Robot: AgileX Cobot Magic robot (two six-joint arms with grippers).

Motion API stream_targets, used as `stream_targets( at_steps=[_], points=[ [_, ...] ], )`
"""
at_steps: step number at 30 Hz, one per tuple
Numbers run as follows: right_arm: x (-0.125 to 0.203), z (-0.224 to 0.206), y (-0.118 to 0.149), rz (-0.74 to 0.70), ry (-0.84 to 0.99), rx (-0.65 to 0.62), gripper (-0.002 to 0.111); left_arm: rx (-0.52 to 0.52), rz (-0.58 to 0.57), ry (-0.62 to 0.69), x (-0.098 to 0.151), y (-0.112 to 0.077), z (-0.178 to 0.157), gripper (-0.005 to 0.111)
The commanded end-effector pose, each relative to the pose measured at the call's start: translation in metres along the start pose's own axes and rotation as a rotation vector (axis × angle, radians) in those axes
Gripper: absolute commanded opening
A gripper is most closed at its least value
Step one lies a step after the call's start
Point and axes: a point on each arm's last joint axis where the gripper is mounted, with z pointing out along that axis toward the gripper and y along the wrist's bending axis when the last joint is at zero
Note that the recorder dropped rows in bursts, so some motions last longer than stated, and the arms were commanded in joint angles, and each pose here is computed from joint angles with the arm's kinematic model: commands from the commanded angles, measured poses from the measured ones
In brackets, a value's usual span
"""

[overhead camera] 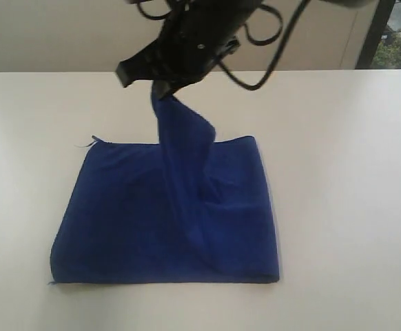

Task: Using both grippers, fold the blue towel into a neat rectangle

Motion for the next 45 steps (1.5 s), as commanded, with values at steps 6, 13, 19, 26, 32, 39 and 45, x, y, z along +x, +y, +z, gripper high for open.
stream_targets(
  at_steps=[6, 13, 19, 26, 32, 39, 45],
  points=[
    [0.013, 0.130, 0.044, -0.060, 0.045, -0.077, 0.000, 0.009, -0.003, 0.003, 0.002, -0.001, -0.001, 0.000],
    [0.038, 0.186, 0.057, -0.064, 0.093, -0.123, 0.000, 0.009, -0.003, 0.003, 0.002, -0.001, -0.001, 0.000],
    [0.040, 0.197, 0.069, 0.002, 0.050, -0.167, 0.000, 0.009, -0.003, 0.003, 0.002, -0.001, -0.001, 0.000],
    [0.027, 0.192, 0.075, 0.072, -0.021, -0.209, 0.000, 0.009, -0.003, 0.003, 0.002, -0.001, -0.001, 0.000],
    [0.023, 0.192, 0.074, 0.085, -0.058, -0.204, 0.015, 0.009, -0.003, 0.003, 0.002, -0.001, -0.001, 0.000],
    [0.015, 0.170, 0.072, 0.067, -0.046, -0.212, 0.054, 0.009, -0.003, 0.003, 0.002, -0.001, -0.001, 0.000],
    [0.001, 0.114, 0.028, 0.083, 0.029, -0.195, 0.049, 0.009, -0.003, 0.003, 0.002, -0.001, -0.001, 0.000]
  ],
)
